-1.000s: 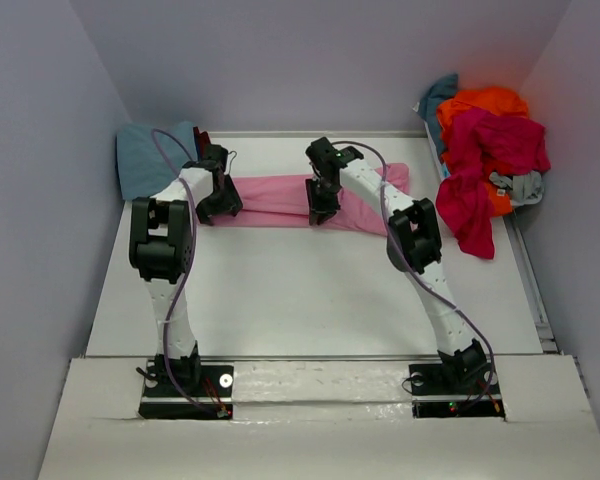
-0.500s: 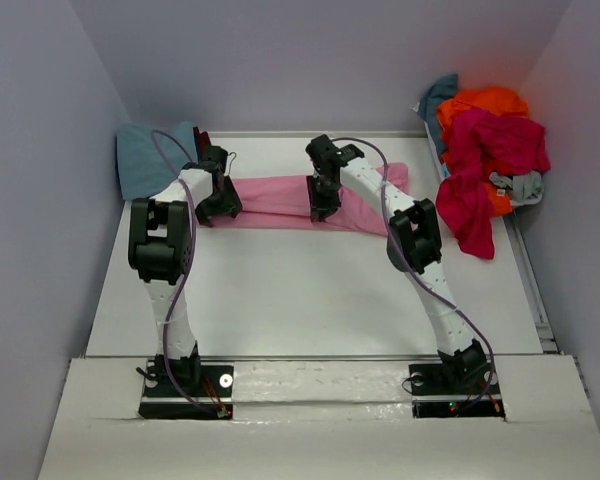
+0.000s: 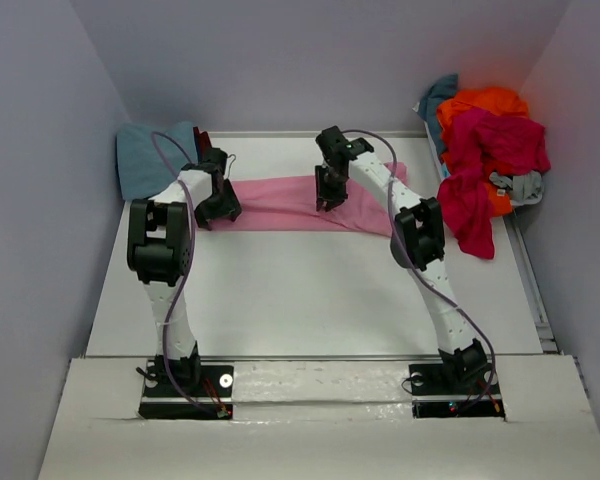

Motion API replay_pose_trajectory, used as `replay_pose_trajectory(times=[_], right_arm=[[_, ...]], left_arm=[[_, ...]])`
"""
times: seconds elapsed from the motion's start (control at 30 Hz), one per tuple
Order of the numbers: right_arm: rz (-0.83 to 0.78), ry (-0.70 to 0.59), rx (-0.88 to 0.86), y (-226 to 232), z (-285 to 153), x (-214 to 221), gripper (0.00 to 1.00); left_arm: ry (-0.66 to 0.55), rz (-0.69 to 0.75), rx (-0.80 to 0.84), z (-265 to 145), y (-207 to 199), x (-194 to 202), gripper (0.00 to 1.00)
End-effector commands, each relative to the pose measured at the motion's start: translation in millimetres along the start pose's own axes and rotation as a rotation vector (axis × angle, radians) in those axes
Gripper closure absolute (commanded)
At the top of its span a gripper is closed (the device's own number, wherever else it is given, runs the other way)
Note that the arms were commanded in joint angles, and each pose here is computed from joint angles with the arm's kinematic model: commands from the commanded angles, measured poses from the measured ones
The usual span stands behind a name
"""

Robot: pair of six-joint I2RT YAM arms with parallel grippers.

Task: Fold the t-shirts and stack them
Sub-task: Fold the tshirt

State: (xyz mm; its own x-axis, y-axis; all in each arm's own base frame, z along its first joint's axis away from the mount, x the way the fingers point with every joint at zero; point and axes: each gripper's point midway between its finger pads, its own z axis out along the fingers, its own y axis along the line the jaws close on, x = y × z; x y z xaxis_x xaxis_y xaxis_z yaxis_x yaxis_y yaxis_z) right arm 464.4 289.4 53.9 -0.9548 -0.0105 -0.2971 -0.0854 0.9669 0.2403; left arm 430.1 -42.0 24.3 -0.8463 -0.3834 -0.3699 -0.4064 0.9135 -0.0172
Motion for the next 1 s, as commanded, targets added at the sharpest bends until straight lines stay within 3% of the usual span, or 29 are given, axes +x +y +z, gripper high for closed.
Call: replay_pose_trajectory(times=[0.0, 0.33, 0.67, 0.97], right_arm=[[0.043, -0.081, 0.001, -16.8, -3.4, -32.0, 0.63], [0.045, -0.112, -0.027, -19.0, -8.1, -46.2, 0.61], [0.028, -0.094, 0.019, -28.1, -40.2, -32.6, 0.62], [0.005, -0.186, 0.037, -27.9, -81.1, -46.6, 0.62]], left_arm=[[-0.001, 0.02, -0.024, -20.9, 13.5, 3.3, 0.19], [0.007, 0.03, -0.034, -21.3, 19.6, 12.0, 0.19], [0.011, 0.027, -0.027, -18.9, 17.4, 11.9, 0.19], [0.017, 0.028, -0.027, -15.2, 18.5, 16.4, 0.19]])
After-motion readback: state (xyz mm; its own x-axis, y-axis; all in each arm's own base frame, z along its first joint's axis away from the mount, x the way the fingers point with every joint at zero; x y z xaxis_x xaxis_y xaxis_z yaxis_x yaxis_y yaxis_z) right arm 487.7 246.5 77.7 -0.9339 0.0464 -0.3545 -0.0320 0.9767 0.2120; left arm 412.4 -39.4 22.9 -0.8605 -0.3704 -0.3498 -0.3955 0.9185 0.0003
